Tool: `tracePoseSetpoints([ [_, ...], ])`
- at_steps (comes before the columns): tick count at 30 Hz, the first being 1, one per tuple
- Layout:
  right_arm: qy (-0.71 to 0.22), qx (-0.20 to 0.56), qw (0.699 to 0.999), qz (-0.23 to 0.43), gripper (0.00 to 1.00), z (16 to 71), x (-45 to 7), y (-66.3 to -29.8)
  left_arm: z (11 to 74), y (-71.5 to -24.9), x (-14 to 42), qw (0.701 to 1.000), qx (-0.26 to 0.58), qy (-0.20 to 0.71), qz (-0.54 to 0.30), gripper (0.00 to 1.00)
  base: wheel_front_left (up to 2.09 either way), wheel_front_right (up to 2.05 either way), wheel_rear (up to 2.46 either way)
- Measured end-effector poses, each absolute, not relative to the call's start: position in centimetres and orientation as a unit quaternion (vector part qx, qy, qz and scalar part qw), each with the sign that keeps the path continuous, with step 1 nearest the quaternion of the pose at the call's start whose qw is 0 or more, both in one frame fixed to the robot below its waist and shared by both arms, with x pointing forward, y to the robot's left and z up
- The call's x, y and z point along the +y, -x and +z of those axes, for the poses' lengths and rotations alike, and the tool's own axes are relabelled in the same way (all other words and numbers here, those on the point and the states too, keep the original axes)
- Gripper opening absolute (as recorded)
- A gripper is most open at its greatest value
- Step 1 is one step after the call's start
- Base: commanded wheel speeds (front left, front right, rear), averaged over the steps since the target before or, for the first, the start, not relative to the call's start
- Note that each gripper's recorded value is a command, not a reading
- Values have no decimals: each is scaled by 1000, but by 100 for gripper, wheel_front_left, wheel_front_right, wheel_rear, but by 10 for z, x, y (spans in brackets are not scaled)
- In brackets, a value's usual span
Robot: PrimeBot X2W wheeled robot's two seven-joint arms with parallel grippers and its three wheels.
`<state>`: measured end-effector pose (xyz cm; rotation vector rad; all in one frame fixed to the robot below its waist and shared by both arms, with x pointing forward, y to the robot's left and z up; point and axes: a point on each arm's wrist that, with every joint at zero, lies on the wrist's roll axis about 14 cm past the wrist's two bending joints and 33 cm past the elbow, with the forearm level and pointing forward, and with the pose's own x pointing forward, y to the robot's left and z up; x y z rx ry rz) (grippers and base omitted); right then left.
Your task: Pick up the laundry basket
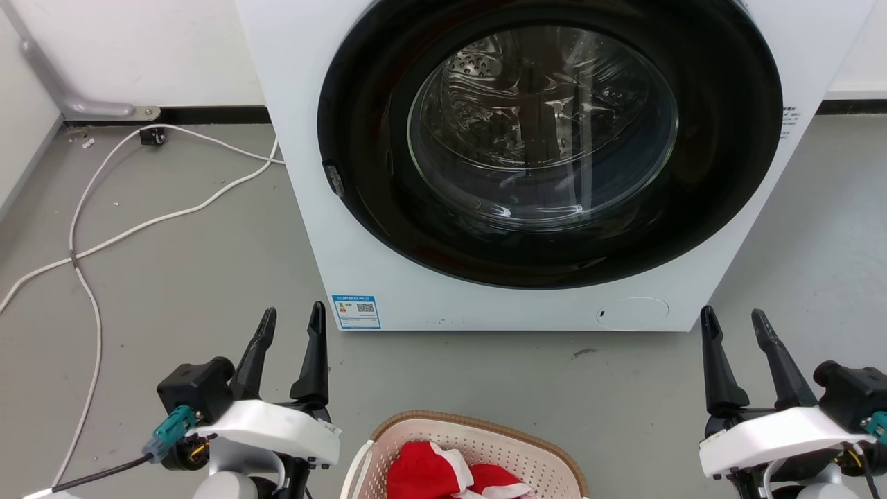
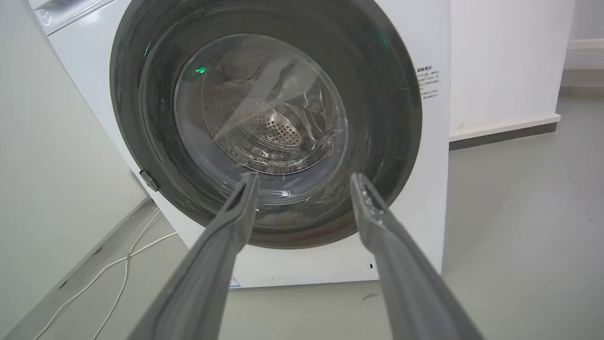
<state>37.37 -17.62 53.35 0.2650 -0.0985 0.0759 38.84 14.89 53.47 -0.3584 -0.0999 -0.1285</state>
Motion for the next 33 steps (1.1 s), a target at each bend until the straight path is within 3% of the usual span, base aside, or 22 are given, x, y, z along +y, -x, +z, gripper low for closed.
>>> tracePoseSetpoints([
  [33,-3,-28,998,60,100,523,-164,-367,532,-386,143,995,-67,41,-68,100,0,0,0],
])
